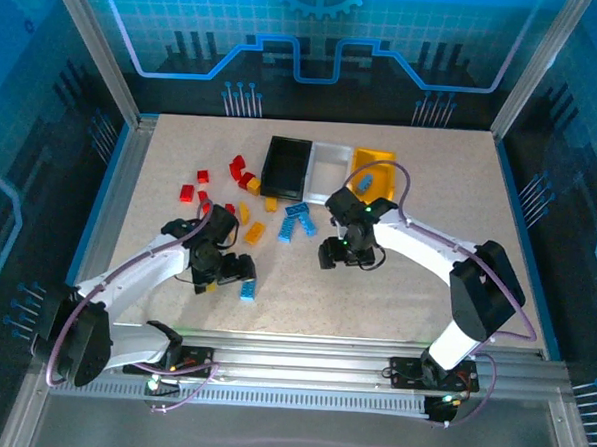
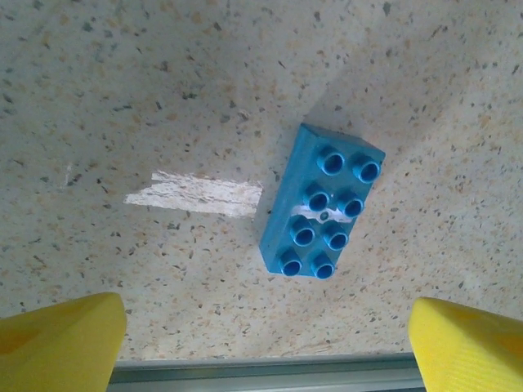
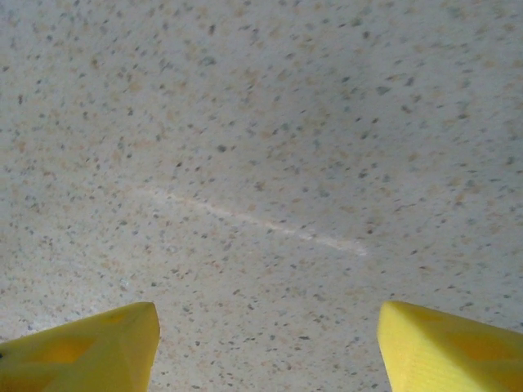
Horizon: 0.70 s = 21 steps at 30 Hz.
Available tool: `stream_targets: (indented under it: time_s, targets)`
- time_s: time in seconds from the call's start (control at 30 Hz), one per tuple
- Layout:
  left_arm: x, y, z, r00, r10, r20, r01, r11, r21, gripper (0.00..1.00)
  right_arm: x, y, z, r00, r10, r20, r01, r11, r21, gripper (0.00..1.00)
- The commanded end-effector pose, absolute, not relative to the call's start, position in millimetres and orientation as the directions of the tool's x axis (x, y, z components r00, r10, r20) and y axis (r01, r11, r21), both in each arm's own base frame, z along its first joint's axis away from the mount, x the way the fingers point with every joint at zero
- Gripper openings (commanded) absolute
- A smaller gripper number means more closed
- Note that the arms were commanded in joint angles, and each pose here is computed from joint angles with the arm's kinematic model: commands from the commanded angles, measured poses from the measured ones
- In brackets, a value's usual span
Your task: Sort the legos into containers by color
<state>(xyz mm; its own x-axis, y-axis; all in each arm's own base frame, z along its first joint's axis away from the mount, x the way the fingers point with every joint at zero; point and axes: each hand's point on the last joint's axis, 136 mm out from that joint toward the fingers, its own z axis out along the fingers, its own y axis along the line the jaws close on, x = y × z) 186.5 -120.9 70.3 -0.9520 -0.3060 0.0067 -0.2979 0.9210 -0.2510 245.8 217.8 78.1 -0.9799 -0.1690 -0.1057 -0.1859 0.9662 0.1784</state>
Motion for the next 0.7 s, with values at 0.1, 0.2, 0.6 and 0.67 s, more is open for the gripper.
stream_targets:
  time_s: [0.1,0.2,0.6,0.67]
  targets:
    - [183,-135,56,-0.977,-0.215,0.007,-0.212,0.960,-0.184,0.85,234,222,79,-0.979,-0.177,-0.106,-0.193,0.966,0.174,0.72]
    - [184,-137,46,-0.986,-0.168,0.008,-0.167,0.977,-0.132,0.81,234,221,82,-0.978,-0.175,-0.114,-0.193,0.966,0.173,0.72]
    - [200,-152,30,-0.996,-0.091,0.003,-0.091,0.992,-0.091,0.70,229,209,90,-0.984,-0.127,-0.124,-0.148,0.972,0.181,0.71]
    - [201,-154,25,-0.997,-0.081,0.009,-0.082,0.993,-0.087,0.69,230,209,91,-0.985,-0.123,-0.125,-0.145,0.972,0.184,0.71]
